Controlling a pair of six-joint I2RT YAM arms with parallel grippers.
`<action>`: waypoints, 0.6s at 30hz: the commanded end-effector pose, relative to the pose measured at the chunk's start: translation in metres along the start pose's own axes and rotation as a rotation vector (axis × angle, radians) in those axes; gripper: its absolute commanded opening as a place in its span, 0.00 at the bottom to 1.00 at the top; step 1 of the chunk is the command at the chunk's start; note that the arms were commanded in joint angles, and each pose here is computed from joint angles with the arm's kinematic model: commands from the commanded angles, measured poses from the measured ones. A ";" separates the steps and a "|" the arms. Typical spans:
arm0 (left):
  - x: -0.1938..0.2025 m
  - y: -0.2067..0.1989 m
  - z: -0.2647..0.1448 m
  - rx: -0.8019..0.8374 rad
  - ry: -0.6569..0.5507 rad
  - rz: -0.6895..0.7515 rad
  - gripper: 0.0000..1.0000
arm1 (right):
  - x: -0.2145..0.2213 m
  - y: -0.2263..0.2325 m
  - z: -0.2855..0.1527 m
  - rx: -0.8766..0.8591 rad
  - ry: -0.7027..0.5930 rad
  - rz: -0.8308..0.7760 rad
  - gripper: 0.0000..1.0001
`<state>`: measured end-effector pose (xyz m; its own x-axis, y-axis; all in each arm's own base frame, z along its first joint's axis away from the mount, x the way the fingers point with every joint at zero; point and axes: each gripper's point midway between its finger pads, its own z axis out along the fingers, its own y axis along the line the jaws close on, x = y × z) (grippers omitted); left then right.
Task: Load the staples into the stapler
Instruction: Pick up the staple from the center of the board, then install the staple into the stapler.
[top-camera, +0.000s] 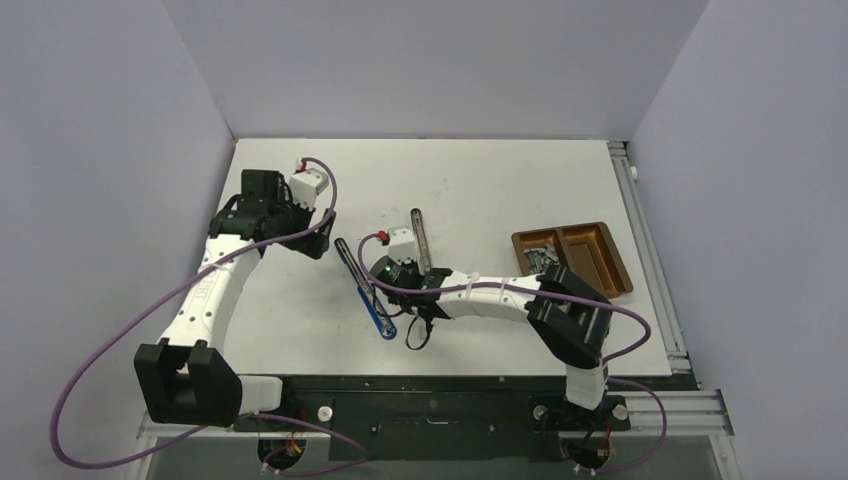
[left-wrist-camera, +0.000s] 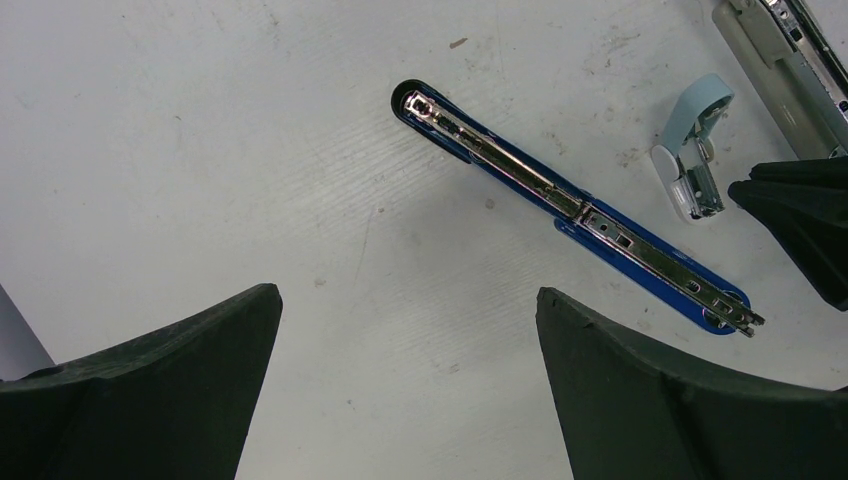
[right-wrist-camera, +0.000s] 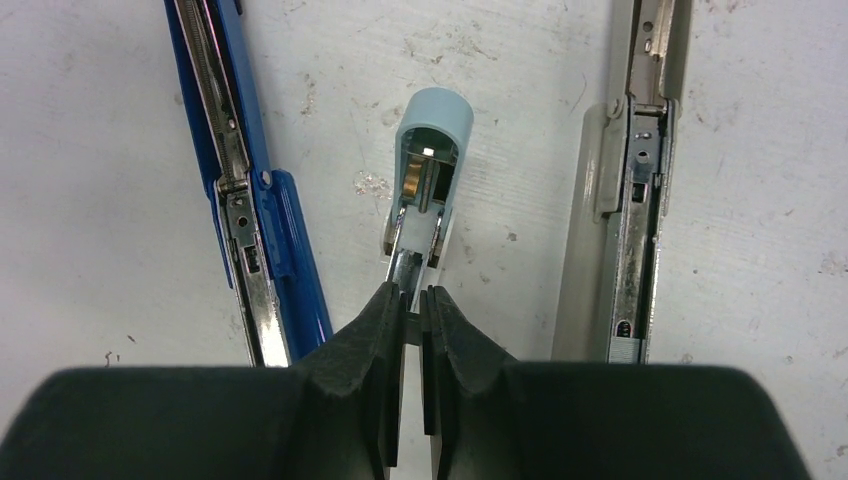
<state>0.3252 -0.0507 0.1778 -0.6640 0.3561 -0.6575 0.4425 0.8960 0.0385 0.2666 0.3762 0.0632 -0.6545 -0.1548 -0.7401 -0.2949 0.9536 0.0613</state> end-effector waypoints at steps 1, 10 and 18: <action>-0.029 0.011 -0.008 -0.034 -0.085 0.002 0.98 | -0.017 0.014 0.005 -0.034 -0.041 0.019 0.09; -0.034 0.014 -0.007 -0.039 -0.091 0.000 0.98 | -0.015 0.017 0.013 -0.036 -0.040 0.019 0.09; -0.031 0.016 -0.006 -0.045 -0.086 0.004 0.98 | -0.012 0.016 0.016 -0.041 -0.031 0.025 0.09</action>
<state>0.3333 -0.0484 0.1815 -0.6593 0.3510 -0.6649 0.4345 0.8996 0.0441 0.2682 0.3858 0.0483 -0.6629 -0.1661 -0.7301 -0.3111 0.9480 0.0668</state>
